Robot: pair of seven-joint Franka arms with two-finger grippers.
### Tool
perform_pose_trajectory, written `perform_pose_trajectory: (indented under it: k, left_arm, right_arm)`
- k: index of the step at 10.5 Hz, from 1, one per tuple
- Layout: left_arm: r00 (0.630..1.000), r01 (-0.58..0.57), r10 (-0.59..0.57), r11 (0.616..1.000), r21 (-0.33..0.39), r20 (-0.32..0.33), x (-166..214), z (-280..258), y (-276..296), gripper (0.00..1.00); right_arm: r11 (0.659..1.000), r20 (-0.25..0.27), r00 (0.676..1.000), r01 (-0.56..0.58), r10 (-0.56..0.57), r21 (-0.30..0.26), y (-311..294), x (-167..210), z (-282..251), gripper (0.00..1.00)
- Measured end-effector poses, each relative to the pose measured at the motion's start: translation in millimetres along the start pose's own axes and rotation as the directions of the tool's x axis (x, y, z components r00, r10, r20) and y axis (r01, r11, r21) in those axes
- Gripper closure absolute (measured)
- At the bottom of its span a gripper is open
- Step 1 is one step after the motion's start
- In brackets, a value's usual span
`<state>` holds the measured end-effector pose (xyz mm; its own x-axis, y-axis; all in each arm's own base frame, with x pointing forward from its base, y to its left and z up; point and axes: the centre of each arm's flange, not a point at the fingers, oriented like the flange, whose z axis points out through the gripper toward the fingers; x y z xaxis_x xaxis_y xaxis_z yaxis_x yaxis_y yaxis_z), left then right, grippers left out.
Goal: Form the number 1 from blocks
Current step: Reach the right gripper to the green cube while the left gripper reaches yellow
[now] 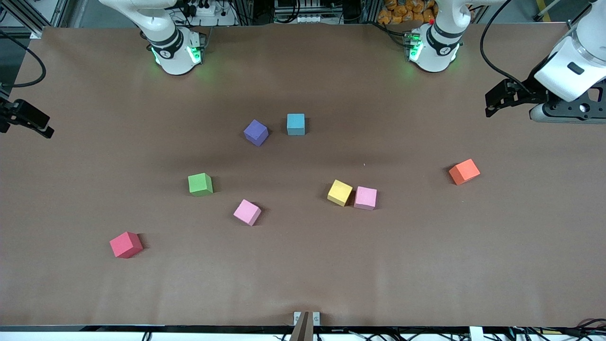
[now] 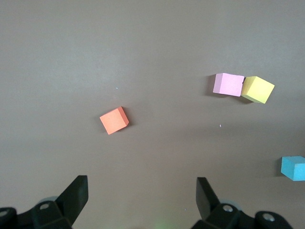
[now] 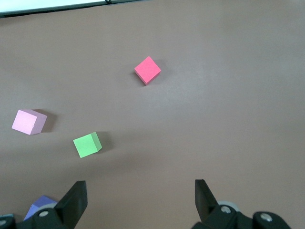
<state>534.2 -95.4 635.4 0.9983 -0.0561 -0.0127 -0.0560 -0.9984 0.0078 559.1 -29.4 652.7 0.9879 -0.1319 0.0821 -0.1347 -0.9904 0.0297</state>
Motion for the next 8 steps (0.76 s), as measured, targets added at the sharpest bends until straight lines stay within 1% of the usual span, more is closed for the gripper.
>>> perform_pose_trajectory:
  k: [3, 6, 7, 8]
  left_arm:
    - [1.000, 0.028, -0.028, 1.000, 0.001, 0.014, 5, 8, -3, 0.00]
    - [0.999, 0.024, -0.024, 1.000, -0.001, 0.037, 16, 25, 1, 0.00]
    - [0.998, 0.008, -0.008, 1.000, 0.000, 0.061, 23, 39, 11, 0.00]
    - [0.996, 0.006, -0.006, 1.000, 0.004, 0.092, 29, 58, 33, 0.00]
  right_arm:
    - [1.000, 0.007, 1.000, 0.001, -0.001, -0.001, 0, -1, 1, 0.00]
    - [1.000, 0.031, 0.999, 0.016, -0.016, -0.001, -9, -2, 9, 0.00]
    - [1.000, 0.035, 0.999, 0.029, -0.029, 0.001, -16, -1, 18, 0.00]
    - [0.999, 0.022, 0.999, 0.049, -0.049, 0.008, -29, 3, 34, 0.00]
